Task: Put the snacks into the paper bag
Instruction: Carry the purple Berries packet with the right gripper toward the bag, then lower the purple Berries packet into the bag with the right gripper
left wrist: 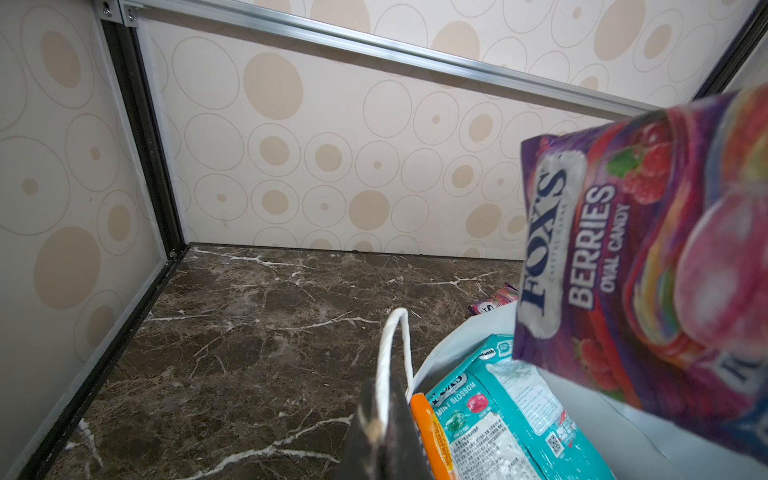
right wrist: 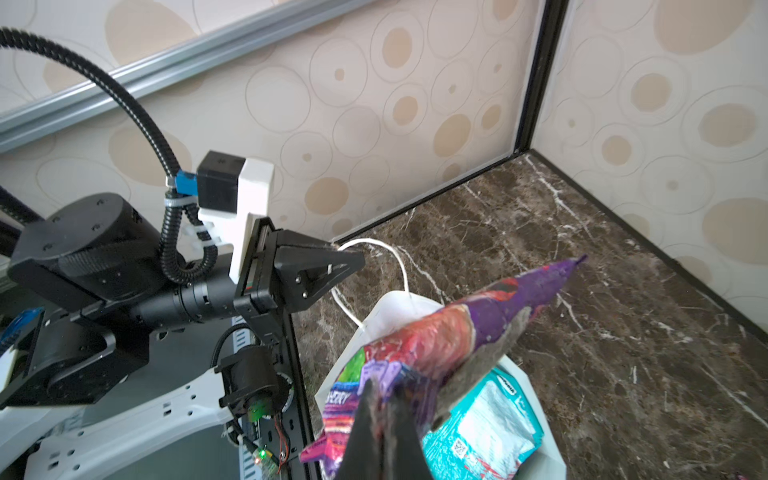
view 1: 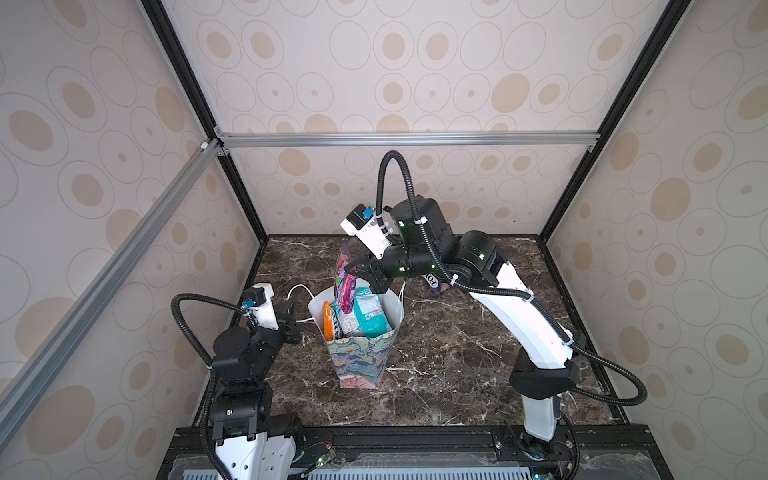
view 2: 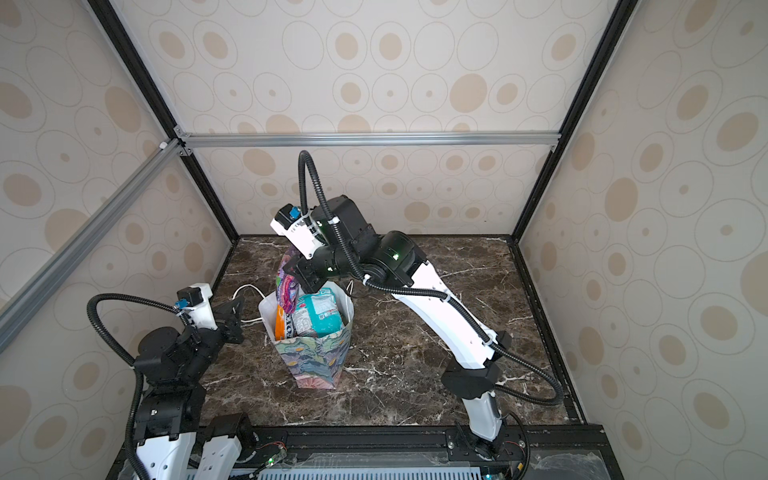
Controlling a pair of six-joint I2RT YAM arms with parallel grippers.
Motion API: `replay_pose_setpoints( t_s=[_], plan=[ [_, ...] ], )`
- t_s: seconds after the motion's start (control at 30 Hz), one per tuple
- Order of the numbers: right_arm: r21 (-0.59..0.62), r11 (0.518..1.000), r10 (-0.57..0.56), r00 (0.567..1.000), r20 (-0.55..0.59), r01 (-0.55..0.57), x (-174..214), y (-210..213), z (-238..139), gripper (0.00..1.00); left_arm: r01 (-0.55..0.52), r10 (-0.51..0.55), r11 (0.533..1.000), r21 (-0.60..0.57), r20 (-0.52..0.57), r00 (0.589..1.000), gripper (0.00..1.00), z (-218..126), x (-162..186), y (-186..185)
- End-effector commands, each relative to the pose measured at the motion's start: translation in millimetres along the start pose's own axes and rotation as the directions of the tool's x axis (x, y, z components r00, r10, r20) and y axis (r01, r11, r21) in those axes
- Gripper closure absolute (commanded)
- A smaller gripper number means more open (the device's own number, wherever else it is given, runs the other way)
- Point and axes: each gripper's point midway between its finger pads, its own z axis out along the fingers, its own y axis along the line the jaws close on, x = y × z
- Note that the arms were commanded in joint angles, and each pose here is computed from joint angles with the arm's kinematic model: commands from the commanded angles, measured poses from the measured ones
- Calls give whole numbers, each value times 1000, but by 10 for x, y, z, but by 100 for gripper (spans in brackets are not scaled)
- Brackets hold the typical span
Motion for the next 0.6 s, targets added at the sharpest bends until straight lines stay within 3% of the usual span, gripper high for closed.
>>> replay_pose_setpoints(
  t_s=[0.0,0.43,0.57],
  plan=[
    [-96,995,-32,999,-26,29,57,188,-7,100,-29,28,999,20,20,999,100,-30,-58,-50],
    [-334,939,-139,979,-148,83,500,457,225,100,-27,27,1000,3,21,999,100,-36,-64,-23],
    [-340,931,-199,966,-166,133,630,389,358,100,-30,30,1000,-4,31,999,100,-54,-79,-18]
  ],
)
